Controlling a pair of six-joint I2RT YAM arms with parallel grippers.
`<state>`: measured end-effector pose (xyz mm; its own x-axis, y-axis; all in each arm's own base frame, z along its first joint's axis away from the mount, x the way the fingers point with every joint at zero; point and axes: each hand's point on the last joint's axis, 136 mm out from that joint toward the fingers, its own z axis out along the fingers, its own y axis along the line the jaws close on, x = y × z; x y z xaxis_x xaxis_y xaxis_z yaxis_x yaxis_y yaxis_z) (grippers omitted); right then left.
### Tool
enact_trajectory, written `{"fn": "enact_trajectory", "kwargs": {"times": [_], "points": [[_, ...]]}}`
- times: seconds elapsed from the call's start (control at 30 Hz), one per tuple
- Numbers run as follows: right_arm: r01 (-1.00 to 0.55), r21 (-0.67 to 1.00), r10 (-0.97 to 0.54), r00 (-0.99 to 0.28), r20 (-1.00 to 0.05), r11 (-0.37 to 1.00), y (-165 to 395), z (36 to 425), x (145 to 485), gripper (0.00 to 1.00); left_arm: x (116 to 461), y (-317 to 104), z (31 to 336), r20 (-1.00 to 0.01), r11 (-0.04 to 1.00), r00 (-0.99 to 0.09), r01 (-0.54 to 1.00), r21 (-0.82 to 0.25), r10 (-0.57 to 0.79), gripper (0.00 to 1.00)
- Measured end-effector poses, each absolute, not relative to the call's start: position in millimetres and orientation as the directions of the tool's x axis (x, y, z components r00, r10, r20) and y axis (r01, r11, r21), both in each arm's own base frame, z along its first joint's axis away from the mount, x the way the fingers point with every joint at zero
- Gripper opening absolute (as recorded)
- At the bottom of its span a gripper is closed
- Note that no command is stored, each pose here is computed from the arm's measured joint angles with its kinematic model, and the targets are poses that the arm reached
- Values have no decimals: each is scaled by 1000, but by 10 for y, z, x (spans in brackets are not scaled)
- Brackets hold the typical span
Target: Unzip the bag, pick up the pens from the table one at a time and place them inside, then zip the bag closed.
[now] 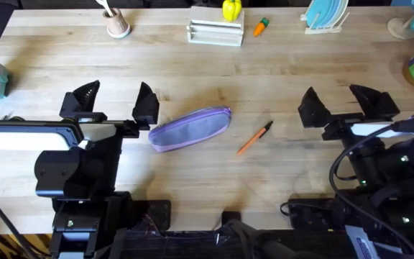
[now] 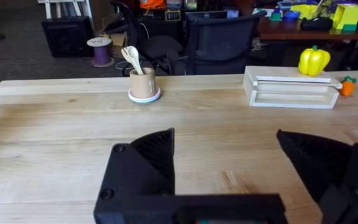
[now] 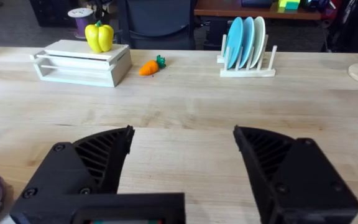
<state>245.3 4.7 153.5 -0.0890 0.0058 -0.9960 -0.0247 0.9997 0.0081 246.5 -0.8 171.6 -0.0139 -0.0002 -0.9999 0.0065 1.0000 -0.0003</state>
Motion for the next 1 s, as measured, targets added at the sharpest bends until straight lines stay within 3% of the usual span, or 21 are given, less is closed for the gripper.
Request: {"fn": "enact_trajectory", "kwargs": {"times": [0.57, 0.67, 0.7, 0.83, 1.0], "points": [[-26, 9, 6, -93, -996, 1000, 49, 1526, 2451, 995, 2464, -7, 1684, -1000, 1000, -27, 6, 1, 1, 992], [-33, 11, 6, -133, -991, 999, 63, 1500, 2423, 995, 2439, -2, 1533, -994, 1000, -109, 3, 1, 1, 992], [-47, 19, 5, -266, -964, 999, 90, 1362, 2317, 995, 2330, 1, 1514, -976, 1000, -219, 2, 3, 3, 992], [-54, 30, 4, -421, -907, 998, 109, 1373, 2165, 996, 2166, 1, 1876, -958, 1000, -287, 3, 6, 7, 992], [-67, 41, 4, -482, -876, 997, 139, 1918, 2127, 995, 2045, 3, 2501, -947, 1000, -320, 6, 20, 21, 991]]}}
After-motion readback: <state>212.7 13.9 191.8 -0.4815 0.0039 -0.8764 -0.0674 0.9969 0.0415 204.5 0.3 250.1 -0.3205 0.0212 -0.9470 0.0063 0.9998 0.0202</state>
